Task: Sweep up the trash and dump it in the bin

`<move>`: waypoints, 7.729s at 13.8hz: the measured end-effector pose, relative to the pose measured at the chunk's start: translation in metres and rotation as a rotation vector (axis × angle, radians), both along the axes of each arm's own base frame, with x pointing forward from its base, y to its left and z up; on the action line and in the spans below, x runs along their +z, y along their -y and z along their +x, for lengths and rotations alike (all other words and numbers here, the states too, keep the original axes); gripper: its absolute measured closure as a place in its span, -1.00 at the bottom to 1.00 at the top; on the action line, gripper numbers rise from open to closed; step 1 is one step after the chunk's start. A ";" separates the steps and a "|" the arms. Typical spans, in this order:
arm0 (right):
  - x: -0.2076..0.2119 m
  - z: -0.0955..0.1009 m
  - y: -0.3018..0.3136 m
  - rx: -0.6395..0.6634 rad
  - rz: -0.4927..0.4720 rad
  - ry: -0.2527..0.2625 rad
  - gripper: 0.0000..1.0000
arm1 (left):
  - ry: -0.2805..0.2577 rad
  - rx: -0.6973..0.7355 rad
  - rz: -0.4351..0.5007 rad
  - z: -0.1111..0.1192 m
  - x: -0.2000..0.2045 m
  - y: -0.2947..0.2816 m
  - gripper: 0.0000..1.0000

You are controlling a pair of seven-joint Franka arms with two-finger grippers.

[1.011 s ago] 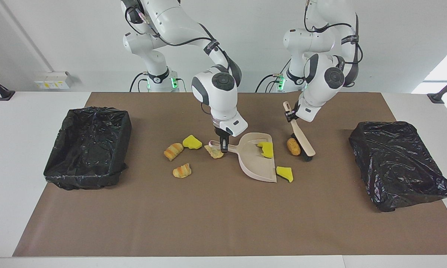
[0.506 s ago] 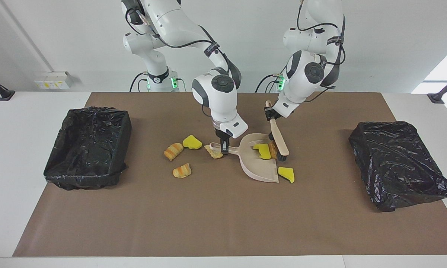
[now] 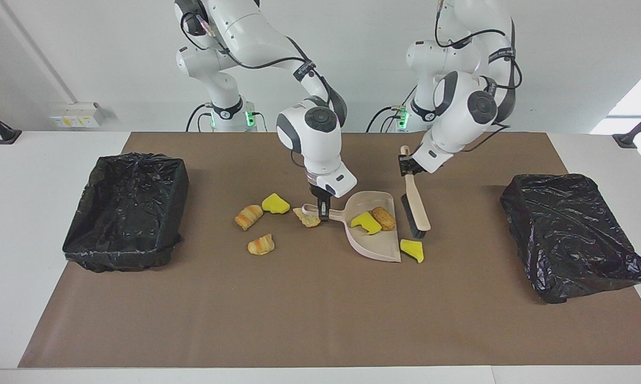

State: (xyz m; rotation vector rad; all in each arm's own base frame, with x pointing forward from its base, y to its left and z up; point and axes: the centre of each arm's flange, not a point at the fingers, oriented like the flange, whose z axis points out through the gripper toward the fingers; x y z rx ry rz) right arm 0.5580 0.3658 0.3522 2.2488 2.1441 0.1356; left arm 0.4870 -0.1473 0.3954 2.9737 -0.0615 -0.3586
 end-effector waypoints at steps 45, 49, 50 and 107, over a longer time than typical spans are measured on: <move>0.129 0.078 0.241 -0.069 0.099 -0.118 0.37 | -0.042 -0.064 0.099 -0.056 0.019 0.139 0.47; 0.160 0.076 0.340 -0.038 0.066 -0.100 0.37 | 0.006 -0.033 0.112 -0.121 -0.010 0.216 0.47; 0.167 0.072 0.371 -0.031 0.050 -0.100 0.37 | 0.012 -0.034 0.116 -0.134 -0.017 0.227 0.47; 0.241 -0.027 0.281 -0.771 -0.207 -0.053 0.37 | 0.222 0.001 0.130 0.021 0.237 -0.113 -1.00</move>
